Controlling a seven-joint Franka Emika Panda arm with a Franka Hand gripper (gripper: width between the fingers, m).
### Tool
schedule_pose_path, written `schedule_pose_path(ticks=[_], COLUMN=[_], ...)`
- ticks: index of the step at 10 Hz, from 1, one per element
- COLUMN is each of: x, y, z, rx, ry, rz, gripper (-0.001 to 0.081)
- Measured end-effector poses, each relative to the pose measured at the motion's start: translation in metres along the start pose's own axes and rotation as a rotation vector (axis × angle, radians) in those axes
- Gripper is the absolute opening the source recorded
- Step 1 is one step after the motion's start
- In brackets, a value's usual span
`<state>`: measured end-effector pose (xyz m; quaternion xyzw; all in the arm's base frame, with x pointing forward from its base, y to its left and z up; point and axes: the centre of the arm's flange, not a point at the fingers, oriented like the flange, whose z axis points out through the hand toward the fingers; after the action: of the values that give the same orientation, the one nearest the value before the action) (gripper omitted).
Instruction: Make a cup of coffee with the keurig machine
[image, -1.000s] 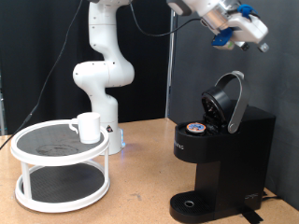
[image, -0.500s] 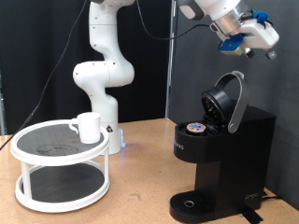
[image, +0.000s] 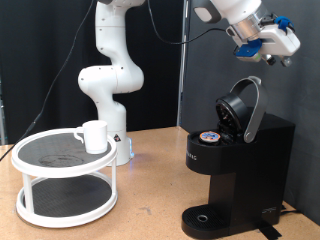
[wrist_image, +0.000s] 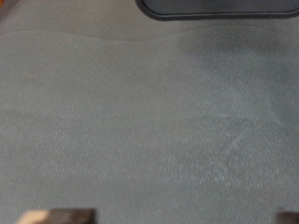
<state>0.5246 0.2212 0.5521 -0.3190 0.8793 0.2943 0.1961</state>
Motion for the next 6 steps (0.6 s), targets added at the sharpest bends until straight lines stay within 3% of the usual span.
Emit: schedule_pose_path(ticks=[1,2,3,6], x=[0.002,0.004,0.007,0.016], y=[-0.001,-0.003,-0.005,-0.013], z=[0.002,0.005,0.007,0.011], rx=[0.007,0.016,0.023,0.032], ry=[0.015,0.030,0.043,0.063], rz=[0.007,0.009,0.008,0.017], gripper=[0.0244,0.0244,0.0057,0.0013])
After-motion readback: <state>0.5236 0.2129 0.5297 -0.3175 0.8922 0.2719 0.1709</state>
